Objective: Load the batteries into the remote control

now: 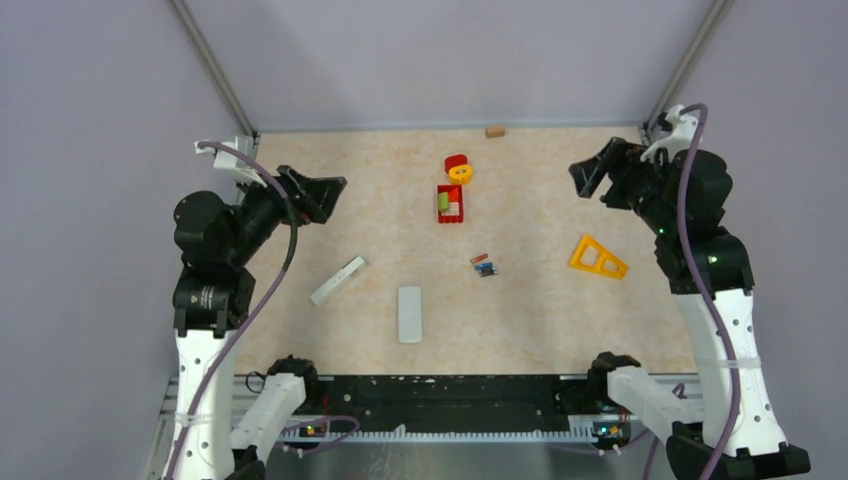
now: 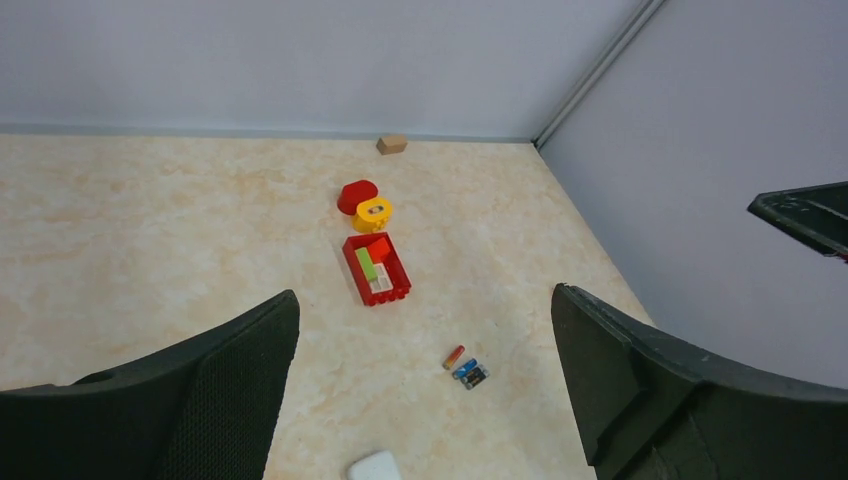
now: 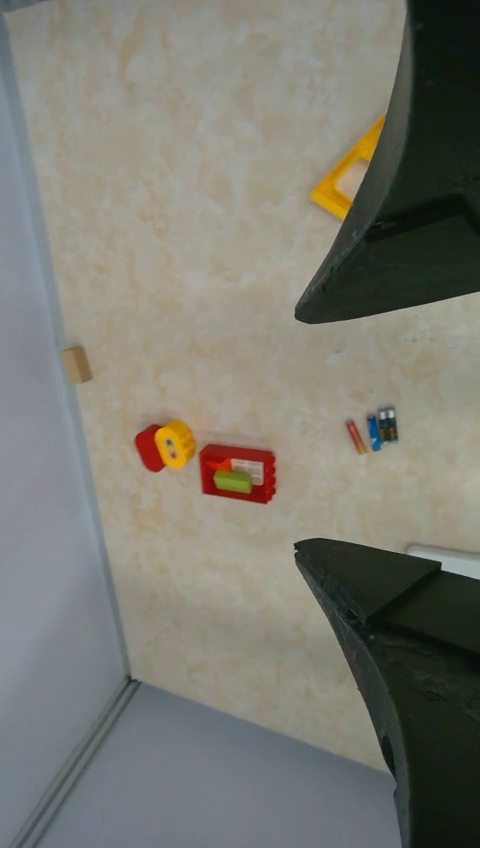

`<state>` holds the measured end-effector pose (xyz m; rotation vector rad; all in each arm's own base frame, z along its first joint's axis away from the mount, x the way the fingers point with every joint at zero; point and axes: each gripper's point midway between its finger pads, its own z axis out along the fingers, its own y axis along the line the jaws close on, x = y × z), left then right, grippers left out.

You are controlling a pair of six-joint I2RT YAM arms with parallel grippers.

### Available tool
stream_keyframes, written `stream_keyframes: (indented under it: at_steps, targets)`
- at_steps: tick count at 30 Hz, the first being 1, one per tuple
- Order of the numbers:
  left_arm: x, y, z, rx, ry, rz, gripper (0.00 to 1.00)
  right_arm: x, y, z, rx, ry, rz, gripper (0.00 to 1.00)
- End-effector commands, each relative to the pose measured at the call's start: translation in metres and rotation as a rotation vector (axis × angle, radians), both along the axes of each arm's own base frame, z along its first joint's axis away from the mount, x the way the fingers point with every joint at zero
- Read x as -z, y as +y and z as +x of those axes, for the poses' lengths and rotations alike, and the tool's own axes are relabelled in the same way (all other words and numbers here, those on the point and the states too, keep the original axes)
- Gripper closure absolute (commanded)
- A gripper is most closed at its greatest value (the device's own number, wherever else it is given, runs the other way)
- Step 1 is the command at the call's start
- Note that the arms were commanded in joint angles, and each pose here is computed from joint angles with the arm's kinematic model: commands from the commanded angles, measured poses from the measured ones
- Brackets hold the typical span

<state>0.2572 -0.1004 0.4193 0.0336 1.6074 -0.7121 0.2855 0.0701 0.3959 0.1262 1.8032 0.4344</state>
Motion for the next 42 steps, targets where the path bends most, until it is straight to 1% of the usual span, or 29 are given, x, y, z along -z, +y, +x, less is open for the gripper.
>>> stream_keyframes:
  at_steps: [1,2,4,6,9,12,14,17,20,21,22,23,25,28,31,33,36,38,42]
  targets:
    - [0.01,-0.012,0.0,0.066,0.016,-0.071,0.01,0.039,-0.001,-0.003,0.014,0.032,0.032,0.18]
    - [0.017,-0.021,0.0,0.124,0.024,-0.095,0.01,0.049,0.004,-0.002,-0.014,0.038,0.041,0.18]
    - [0.038,-0.038,0.0,0.231,0.086,-0.159,0.01,0.071,0.014,0.0,-0.061,0.085,0.06,0.19]
    - [0.07,-0.049,0.003,0.259,0.165,-0.19,0.01,0.094,0.022,0.002,-0.094,0.141,0.082,0.22]
    - [0.127,-0.056,0.01,0.196,0.305,-0.169,0.01,0.122,0.031,0.002,-0.124,0.207,0.125,0.23]
    - [0.17,-0.068,0.012,0.144,0.416,-0.127,0.01,0.145,0.041,-0.001,-0.152,0.255,0.17,0.22]
    - [0.195,-0.07,0.019,0.087,0.488,-0.111,0.01,0.162,0.048,-0.003,-0.149,0.283,0.176,0.19]
    - [0.219,-0.063,0.027,0.01,0.555,-0.086,0.01,0.188,0.061,-0.007,-0.117,0.333,0.118,0.1]
    - [0.236,-0.053,0.037,-0.068,0.591,-0.051,0.01,0.213,0.084,-0.013,-0.091,0.387,0.041,0.08]
    - [0.238,-0.05,0.039,-0.09,0.597,-0.042,0.01,0.22,0.095,-0.015,-0.091,0.403,0.026,0.08]
    - [0.237,-0.045,0.041,-0.121,0.594,-0.036,0.01,0.226,0.114,-0.023,-0.112,0.424,0.019,0.1]
    - [0.232,-0.039,0.043,-0.155,0.581,-0.034,0.01,0.233,0.13,-0.026,-0.128,0.442,0.016,0.15]
    - [0.217,-0.024,0.049,-0.239,0.535,-0.029,0.01,0.239,0.163,-0.033,-0.152,0.453,-0.017,0.19]
    - [0.185,-0.001,0.056,-0.355,0.439,-0.027,0.01,0.251,0.204,-0.041,-0.139,0.475,-0.107,0.19]
    - [0.162,0.018,0.059,-0.443,0.36,-0.016,0.01,0.265,0.241,-0.05,-0.143,0.502,-0.176,0.17]
    - [0.152,0.023,0.061,-0.456,0.342,-0.024,0.01,0.275,0.264,-0.058,-0.159,0.519,-0.194,0.15]
    - [0.145,0.023,0.066,-0.456,0.331,-0.034,0.01,0.291,0.302,-0.074,-0.229,0.539,-0.212,0.14]
    - [0.142,0.025,0.069,-0.466,0.327,-0.037,0.01,0.301,0.316,-0.082,-0.243,0.552,-0.234,0.13]
    - [0.135,0.029,0.076,-0.481,0.322,-0.051,0.01,0.318,0.328,-0.093,-0.257,0.589,-0.261,0.11]
